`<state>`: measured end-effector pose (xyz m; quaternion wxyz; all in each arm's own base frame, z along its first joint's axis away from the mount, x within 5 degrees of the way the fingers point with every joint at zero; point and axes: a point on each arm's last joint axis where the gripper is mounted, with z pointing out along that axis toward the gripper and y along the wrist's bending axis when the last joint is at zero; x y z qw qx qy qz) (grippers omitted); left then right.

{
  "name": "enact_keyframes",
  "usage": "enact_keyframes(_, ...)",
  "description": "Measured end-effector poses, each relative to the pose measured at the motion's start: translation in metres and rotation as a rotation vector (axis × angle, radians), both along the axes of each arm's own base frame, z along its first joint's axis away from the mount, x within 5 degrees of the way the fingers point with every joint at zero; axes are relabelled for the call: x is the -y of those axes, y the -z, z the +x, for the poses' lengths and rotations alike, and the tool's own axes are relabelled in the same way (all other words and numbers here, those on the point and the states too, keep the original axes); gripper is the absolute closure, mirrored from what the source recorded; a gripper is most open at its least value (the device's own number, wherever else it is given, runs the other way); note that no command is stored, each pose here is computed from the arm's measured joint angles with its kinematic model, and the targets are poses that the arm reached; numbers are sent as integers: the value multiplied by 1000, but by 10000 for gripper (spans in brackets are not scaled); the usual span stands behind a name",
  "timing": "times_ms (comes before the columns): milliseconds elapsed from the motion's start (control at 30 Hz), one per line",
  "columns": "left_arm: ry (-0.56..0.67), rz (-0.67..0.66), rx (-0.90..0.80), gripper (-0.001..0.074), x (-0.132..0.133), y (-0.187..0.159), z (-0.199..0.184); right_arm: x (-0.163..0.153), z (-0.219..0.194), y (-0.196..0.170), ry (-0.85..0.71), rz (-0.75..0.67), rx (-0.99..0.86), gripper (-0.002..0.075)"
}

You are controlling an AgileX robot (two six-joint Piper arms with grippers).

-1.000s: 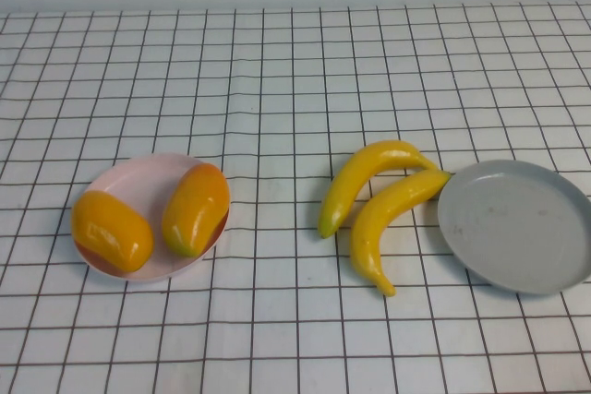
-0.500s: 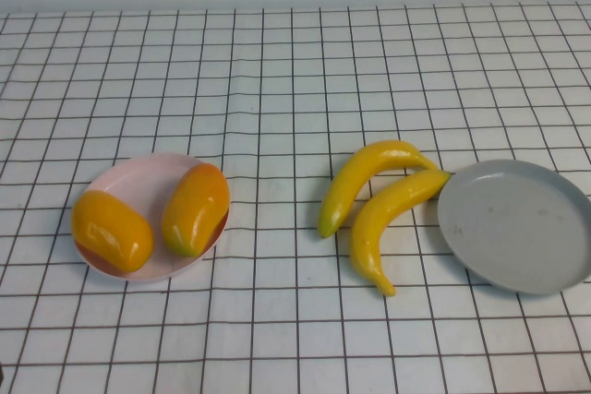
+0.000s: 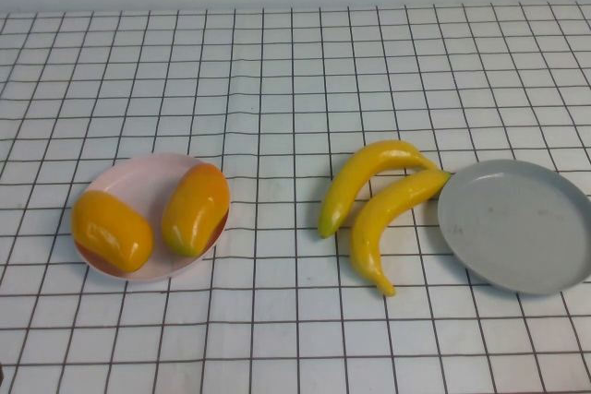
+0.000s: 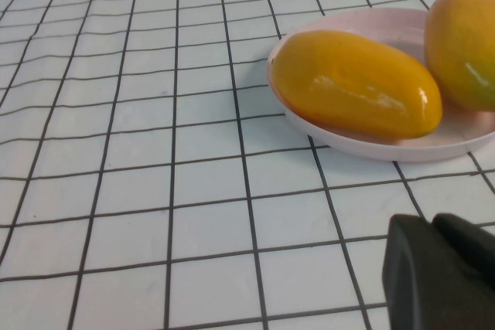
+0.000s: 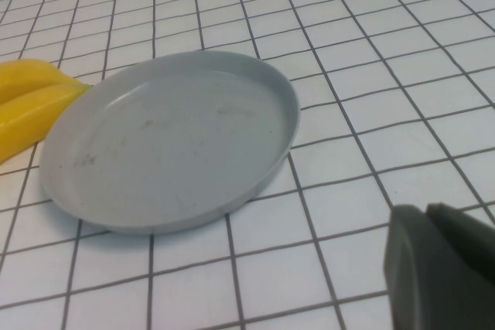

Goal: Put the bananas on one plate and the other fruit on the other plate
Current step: Put another type of fruit in the right plate

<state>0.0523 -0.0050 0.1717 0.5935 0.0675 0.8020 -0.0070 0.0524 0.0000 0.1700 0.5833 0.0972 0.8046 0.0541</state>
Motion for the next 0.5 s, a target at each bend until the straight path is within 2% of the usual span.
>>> enact_keyframes(100,0,0,0,737,0,0,0,0,0,0,-1,14,1,742)
enact_keyframes(167,0,0,0,737,0,0,0,-3,0,-1,-7,99,7,742)
enact_keyframes(233,0,0,0,737,0,0,0,-9,1,-2,-17,263,22,742)
enact_keyframes(400,0,0,0,737,0,0,0,-22,2,-16,-42,841,86,742)
enact_keyframes(500,0,0,0,737,0,0,0,-24,2,-21,-40,999,111,742)
